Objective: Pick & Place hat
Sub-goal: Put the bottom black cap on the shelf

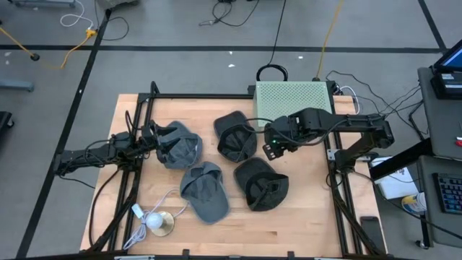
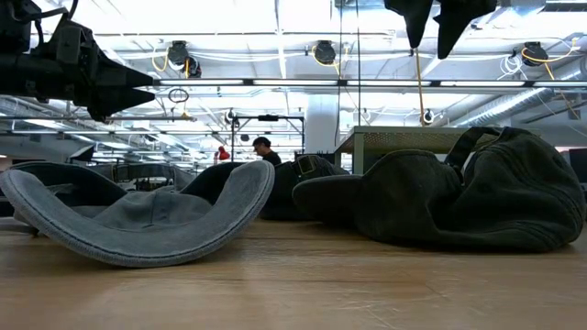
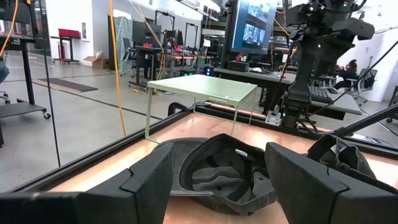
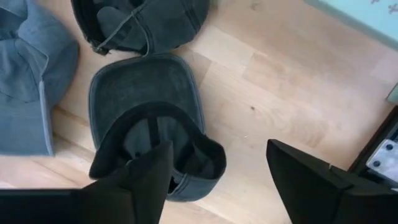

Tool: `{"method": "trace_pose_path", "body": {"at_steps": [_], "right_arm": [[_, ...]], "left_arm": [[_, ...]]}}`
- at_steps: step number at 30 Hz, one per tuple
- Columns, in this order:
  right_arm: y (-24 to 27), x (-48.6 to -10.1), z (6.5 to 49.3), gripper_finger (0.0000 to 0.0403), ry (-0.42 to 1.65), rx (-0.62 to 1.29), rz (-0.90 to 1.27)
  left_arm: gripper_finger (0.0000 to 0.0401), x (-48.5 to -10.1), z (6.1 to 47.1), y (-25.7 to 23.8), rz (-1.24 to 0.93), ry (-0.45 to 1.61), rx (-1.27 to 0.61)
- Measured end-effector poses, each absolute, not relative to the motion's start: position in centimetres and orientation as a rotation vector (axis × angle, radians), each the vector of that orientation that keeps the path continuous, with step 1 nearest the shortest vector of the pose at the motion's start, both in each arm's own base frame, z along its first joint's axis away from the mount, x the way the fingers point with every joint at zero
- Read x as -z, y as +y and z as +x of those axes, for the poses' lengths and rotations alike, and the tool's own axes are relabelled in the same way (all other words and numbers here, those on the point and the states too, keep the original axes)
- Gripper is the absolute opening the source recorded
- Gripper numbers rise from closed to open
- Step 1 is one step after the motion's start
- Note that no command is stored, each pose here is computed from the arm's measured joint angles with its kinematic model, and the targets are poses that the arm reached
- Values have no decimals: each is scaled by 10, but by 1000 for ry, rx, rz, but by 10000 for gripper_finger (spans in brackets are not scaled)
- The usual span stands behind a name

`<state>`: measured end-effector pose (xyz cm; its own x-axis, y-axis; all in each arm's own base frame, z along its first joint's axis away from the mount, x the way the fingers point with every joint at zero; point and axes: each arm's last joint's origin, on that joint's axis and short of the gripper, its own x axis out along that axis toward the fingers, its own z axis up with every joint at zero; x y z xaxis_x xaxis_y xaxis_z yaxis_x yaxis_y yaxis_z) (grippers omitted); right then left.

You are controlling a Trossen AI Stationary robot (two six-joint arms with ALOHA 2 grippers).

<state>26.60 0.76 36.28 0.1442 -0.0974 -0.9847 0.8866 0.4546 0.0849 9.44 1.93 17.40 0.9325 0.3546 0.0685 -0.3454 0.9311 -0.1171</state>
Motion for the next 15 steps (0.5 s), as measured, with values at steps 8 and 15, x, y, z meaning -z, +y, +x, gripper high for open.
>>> {"method": "trace_pose_path", "body": {"at_steps": [8,15], "right_arm": [[8,-329,278,246,1234,776,808],[7,-298,284,240,1230,766,801]], "left_arm": [[253,-174,94,19,-104,-89,-359],[253,-174,94,19,-104,-89,-359]]}}
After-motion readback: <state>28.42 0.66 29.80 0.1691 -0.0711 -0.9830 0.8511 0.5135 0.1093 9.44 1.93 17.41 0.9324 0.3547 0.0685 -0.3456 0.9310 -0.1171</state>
